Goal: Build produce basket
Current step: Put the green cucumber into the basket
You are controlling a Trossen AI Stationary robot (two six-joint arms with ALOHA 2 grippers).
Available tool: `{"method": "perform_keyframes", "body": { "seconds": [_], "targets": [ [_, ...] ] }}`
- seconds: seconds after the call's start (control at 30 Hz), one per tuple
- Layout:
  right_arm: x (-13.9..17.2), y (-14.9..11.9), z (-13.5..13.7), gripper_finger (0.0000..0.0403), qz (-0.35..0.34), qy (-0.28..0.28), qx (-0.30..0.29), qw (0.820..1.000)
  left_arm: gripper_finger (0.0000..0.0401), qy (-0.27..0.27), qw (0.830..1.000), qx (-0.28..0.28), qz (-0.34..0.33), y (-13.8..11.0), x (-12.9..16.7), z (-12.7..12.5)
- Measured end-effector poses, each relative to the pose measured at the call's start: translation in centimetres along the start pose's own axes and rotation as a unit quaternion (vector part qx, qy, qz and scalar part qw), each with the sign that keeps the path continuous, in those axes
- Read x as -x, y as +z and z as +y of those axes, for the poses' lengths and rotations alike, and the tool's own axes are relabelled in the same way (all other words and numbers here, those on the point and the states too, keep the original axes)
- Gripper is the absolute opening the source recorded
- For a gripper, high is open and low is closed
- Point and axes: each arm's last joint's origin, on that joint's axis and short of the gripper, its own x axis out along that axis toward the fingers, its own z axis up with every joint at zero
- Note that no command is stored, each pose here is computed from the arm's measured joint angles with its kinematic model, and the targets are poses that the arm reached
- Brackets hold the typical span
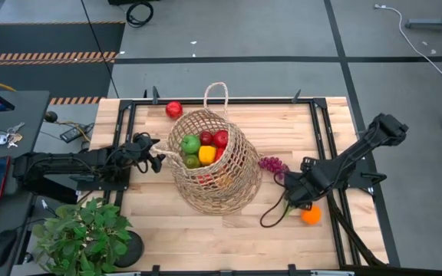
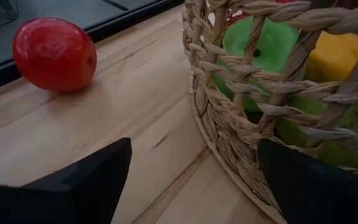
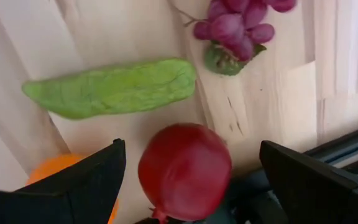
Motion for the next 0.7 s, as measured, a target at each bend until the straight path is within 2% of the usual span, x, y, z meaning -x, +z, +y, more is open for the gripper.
{"method": "perform_keyframes", "body": {
  "seconds": [0.17, 0.37, 0.53, 0.7],
  "targets": [
    [-0.6, 0.0, 0.9, 0.0373, 0.01, -0.015, 0.105, 0.994, 0.0357, 0.0, 1.0, 0.0, 0.0, 0.0, 0.0, 0.0],
    [-1.7, 0.3, 1.8, 0.0373, 0.03, -0.043, 0.263, 0.963, 0.0357, 0.0, 1.0, 0.0, 0.0, 0.0, 0.0, 0.0],
    [-2.9, 0.6, 2.5, 0.0373, 0.058, -0.058, 0.323, 0.943, 0.0357, 0.0, 1.0, 0.0, 0.0, 0.0, 0.0, 0.0],
    [-3.9, 0.9, 3.1, 0.0373, 0.084, -0.073, 0.35, 0.93, 0.0357, 0.0, 1.0, 0.0, 0.0, 0.0, 0.0, 0.0]
  ]
}}
